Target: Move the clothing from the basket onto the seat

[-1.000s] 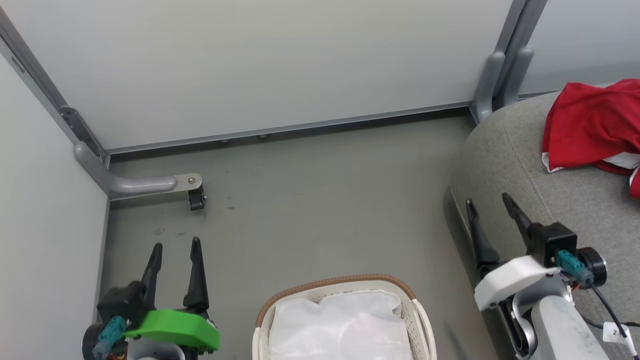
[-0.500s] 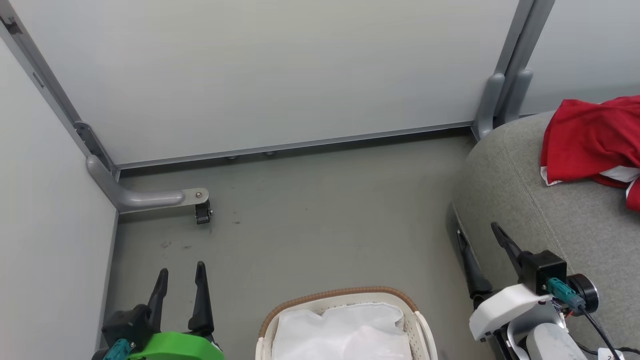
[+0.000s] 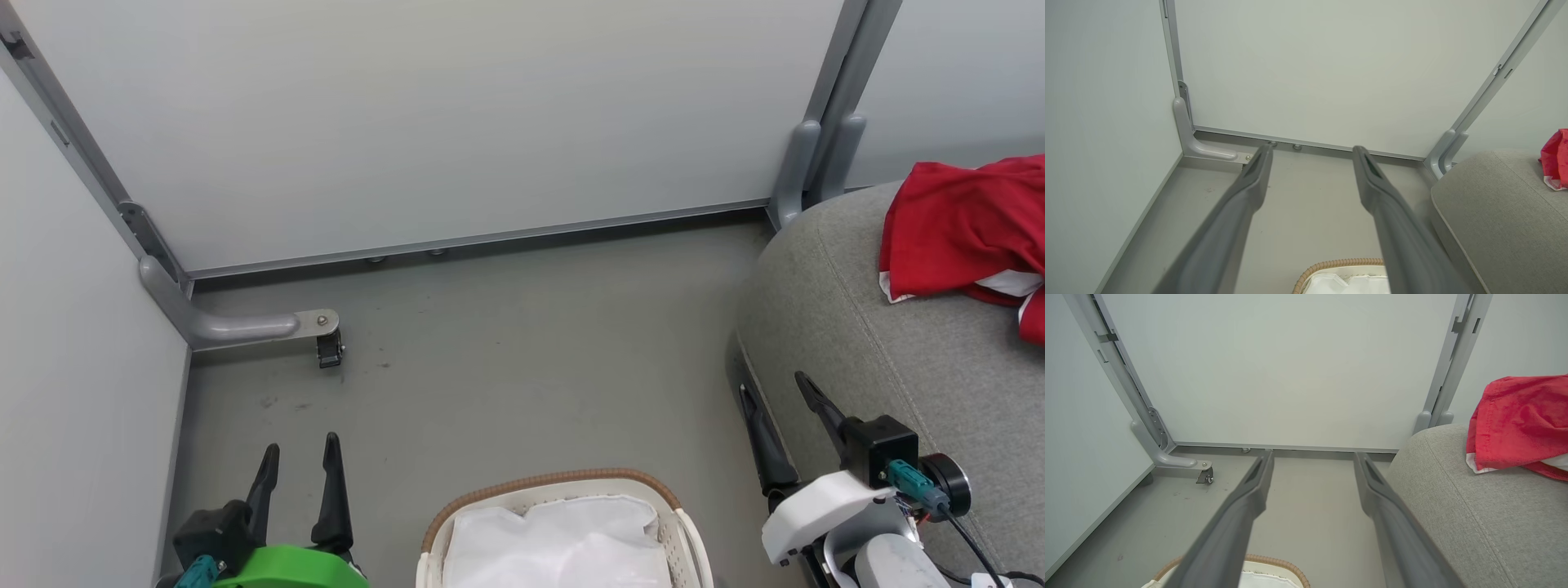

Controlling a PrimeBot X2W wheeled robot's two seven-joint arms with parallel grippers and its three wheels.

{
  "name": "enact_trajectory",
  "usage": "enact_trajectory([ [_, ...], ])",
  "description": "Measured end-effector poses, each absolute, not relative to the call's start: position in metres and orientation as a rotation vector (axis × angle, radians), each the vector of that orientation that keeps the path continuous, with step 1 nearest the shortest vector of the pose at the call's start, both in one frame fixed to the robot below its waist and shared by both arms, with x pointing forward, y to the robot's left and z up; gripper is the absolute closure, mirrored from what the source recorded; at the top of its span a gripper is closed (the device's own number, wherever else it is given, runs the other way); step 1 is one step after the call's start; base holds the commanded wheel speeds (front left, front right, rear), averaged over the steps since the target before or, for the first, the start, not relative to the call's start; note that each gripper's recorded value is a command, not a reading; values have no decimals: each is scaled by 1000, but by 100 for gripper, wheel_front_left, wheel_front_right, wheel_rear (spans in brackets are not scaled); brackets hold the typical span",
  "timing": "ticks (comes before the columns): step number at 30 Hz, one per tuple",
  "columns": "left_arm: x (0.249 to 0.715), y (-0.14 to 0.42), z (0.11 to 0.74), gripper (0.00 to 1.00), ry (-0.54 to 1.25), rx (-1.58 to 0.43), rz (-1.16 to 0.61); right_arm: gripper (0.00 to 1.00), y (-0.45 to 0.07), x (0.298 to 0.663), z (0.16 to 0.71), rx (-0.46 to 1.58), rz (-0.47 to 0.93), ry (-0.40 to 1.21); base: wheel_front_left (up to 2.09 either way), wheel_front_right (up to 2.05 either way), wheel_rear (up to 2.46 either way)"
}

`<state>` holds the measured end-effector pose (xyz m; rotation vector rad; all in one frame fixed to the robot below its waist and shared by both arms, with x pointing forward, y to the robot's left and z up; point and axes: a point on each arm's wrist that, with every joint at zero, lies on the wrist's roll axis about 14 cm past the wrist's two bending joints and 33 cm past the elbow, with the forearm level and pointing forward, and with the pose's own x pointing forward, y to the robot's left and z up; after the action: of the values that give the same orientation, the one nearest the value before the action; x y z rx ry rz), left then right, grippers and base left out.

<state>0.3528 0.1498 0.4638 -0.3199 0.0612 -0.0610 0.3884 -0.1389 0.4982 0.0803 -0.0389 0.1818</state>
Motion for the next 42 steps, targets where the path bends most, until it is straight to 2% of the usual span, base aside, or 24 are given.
enact_trajectory([
  [7,351,152,459,0,77,-346,-47,0,-138,389,498,82,185,-39,0,0,0],
  [8,351,153,459,100,74,-348,-42,100,-137,389,497,83,187,-36,0,0,0],
  [16,345,154,442,100,140,-399,-18,100,-141,381,474,155,156,48,0,0,0],
  [42,354,176,447,100,159,-772,82,100,-166,386,480,608,28,71,0,0,0],
])
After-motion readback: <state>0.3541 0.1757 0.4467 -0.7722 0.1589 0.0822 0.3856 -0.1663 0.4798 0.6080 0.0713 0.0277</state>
